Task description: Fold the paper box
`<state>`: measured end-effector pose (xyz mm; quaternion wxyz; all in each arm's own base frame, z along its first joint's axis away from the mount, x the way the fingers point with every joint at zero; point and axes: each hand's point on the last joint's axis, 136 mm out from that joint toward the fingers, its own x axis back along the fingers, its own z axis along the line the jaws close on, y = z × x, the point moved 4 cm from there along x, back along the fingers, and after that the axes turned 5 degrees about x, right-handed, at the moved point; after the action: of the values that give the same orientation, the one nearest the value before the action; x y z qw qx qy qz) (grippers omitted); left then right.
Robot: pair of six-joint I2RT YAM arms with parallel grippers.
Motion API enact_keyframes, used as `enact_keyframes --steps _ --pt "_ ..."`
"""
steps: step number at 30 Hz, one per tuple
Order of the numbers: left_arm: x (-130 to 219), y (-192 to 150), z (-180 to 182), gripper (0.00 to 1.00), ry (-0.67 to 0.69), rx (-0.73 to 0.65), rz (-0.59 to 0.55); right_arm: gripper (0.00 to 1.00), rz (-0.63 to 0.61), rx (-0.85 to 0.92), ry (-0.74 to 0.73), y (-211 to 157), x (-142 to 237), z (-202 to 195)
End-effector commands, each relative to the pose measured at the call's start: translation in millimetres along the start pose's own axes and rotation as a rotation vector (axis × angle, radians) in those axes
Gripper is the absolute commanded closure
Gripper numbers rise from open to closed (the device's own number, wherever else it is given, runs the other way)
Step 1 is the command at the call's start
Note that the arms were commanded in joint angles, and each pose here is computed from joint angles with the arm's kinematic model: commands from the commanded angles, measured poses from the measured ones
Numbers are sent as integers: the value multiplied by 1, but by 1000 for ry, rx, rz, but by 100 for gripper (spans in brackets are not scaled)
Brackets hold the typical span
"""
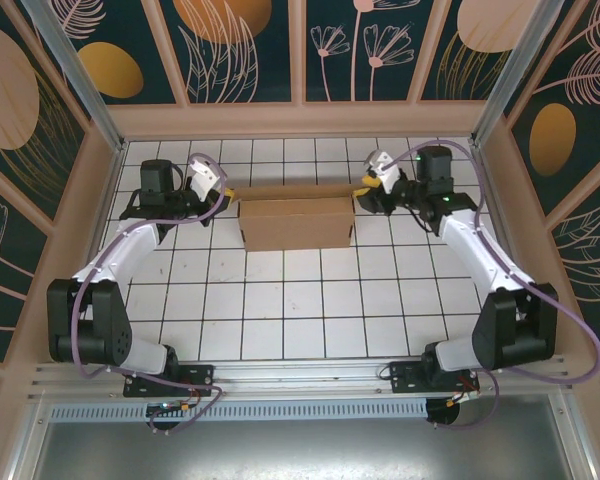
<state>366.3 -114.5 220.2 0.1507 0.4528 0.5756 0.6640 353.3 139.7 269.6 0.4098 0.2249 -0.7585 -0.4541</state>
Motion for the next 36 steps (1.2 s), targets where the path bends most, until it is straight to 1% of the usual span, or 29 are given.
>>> enact_keyframes --steps 1,2,3,5,8,11,17,19,22,24,27,30,33,36 --pt "4 6 -1 100 14 -25 1 38 32 66 7 -10 -10 -5" --pt "4 7 -1 100 15 -27 0 33 42 62 8 -13 -14 -7" --pt "4 6 0 100 18 -28 2 31 51 58 4 -15 -17 -10" --pt "4 5 -1 100 21 -33 6 31 58 48 15 -18 -23 -12" --pt "4 4 0 100 24 -36 9 34 84 32 22 -26 -32 -17" --pt "2 2 1 100 24 -33 14 38 76 17 41 -26 -37 -18" --pt "1 4 3 100 20 -35 19 40 73 -2 63 -27 -45 -22" --pt "1 5 3 100 18 -38 18 39 79 7 53 -27 -46 -25" --pt "1 5 2 100 18 -38 19 33 70 40 14 -23 -43 -30" --pt "1 5 3 100 19 -36 19 33 67 41 19 -21 -44 -31" --pt "1 6 3 100 16 -35 17 34 57 21 61 -20 -50 -27" --pt "2 7 3 100 17 -35 17 37 75 13 88 -25 -58 -23" --pt "2 7 2 100 17 -32 14 42 68 -11 105 -26 -61 -22" --pt "2 6 2 100 17 -29 16 50 62 -20 121 -23 -62 -22"
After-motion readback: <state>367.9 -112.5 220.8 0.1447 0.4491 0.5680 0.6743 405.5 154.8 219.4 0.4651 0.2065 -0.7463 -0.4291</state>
